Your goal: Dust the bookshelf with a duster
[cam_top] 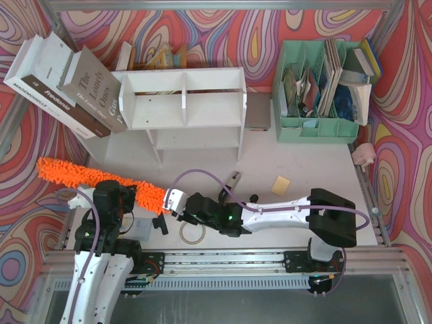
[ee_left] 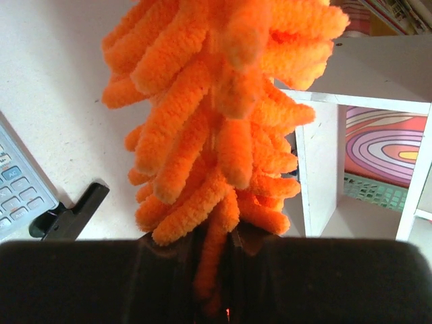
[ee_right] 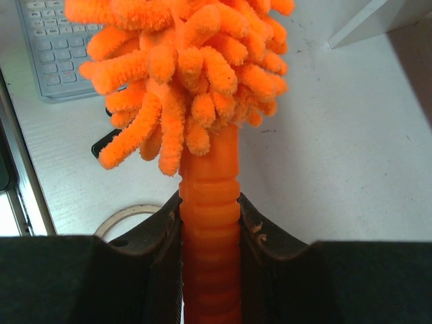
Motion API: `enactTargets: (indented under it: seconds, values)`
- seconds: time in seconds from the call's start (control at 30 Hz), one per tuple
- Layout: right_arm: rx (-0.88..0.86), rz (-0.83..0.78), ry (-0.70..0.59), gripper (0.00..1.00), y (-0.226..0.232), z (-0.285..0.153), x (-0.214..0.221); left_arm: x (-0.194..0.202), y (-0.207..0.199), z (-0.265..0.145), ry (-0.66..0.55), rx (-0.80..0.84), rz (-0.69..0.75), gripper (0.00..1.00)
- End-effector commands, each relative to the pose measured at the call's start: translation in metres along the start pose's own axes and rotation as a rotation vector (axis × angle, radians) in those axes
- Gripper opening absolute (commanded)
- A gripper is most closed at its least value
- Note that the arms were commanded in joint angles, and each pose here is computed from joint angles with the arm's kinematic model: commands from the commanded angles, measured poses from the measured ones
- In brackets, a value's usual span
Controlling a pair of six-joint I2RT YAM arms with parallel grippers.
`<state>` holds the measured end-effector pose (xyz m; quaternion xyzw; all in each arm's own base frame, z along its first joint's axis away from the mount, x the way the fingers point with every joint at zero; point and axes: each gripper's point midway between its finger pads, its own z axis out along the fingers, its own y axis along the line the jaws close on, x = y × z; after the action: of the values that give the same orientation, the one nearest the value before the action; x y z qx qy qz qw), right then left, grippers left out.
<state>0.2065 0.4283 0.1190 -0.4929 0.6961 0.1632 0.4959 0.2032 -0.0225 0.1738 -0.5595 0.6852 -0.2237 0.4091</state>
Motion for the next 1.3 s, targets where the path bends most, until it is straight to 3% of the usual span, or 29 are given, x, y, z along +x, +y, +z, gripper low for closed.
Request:
enactTargets:
  seconds: [0.0, 0.1, 0.2, 0.33, 0.5, 0.97, 1.27]
  values:
    - [0.045, 0.01, -0.016, 0.0, -0.013, -0.001, -0.007, -0.002, -0.009, -0.008, 0.005, 0.03, -0.02, 0.0]
    - [0.039, 0.004, -0.027, 0.0, -0.013, -0.004, -0.011, -0.003, -0.006, -0.007, -0.002, 0.017, -0.016, 0.03]
    - [0.03, 0.0, -0.037, 0.0, -0.013, -0.007, -0.015, -0.004, -0.003, -0.007, -0.009, 0.001, -0.008, 0.18]
    - [0.042, 0.001, -0.05, 0.0, -0.017, -0.014, -0.02, -0.011, 0.008, -0.011, -0.04, -0.041, 0.013, 0.56]
    - [0.063, 0.018, -0.064, 0.0, -0.023, -0.024, -0.022, -0.032, 0.006, -0.03, -0.117, -0.042, 0.093, 0.96]
    - [0.056, 0.023, -0.101, 0.0, -0.028, -0.056, -0.027, -0.121, 0.012, -0.124, -0.529, 0.104, 0.266, 0.98]
    - [0.086, -0.006, -0.149, 0.0, -0.026, -0.076, -0.045, -0.123, 0.014, -0.143, -0.552, 0.166, 0.459, 0.98]
